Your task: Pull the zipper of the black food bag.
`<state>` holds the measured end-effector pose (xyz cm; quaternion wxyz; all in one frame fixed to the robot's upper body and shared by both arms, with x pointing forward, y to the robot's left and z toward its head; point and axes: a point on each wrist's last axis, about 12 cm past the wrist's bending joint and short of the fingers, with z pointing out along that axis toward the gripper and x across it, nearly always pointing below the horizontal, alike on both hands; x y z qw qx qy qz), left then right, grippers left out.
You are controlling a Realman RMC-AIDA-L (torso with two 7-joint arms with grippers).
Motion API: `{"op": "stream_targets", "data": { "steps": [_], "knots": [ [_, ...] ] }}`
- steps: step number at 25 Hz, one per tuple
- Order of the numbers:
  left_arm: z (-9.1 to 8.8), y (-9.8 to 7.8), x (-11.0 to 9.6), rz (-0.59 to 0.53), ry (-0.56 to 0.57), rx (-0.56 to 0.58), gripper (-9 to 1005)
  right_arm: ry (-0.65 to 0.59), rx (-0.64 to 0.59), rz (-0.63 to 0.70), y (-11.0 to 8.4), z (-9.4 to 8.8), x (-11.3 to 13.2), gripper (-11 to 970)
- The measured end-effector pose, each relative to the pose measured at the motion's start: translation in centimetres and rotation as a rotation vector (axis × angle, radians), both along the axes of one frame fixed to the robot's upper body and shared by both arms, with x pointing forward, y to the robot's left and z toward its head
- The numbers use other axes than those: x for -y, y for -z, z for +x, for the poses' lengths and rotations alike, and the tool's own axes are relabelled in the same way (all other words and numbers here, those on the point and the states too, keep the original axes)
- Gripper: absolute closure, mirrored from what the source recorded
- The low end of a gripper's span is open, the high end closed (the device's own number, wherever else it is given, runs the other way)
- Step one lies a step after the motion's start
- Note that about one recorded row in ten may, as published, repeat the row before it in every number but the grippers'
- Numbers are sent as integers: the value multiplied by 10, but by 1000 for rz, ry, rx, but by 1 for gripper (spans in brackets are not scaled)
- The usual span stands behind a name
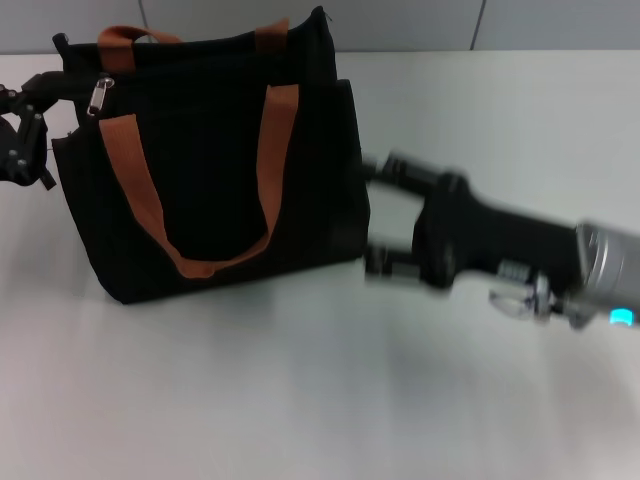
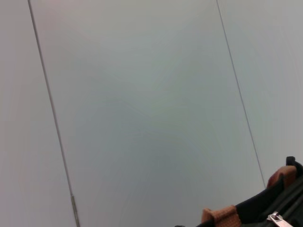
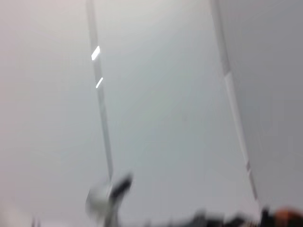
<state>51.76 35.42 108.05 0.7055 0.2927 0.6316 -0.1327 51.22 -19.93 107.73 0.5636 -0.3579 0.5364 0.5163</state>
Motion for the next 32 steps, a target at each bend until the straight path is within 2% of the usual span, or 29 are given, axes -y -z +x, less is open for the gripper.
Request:
{"op": "stream_targets", "data": {
  "steps": [2,3,4,8,11,16,23,28,32],
  "knots": [
    [-2,2,2,1,1,8,886,13,-69,75,-10,10,-2,180],
    [-2,4,4,2,3,10,909,-3,-152,138,-22,21,-7,180],
    [-2,4,4,2,3,10,922,-3,-152,138,-22,21,-7,180],
    [-3,5,7,-23,-2,17,973,-69,-227,170,-44,45,-27,182],
    [-4,3,8,-61,-9,35,973,-117,-285,151,-61,63,-45,183],
    [-1,2,11,-67,1,43,973,-154,-422,41,-79,88,-77,185],
    [0,1,14,-73,8,48,973,-131,-538,-183,-90,105,-121,188],
    [1,0,13,-74,7,50,973,-90,-572,-228,-94,113,-130,190],
    [1,0,13,-80,10,49,973,-85,-587,-266,-95,115,-134,331]
  ]
}}
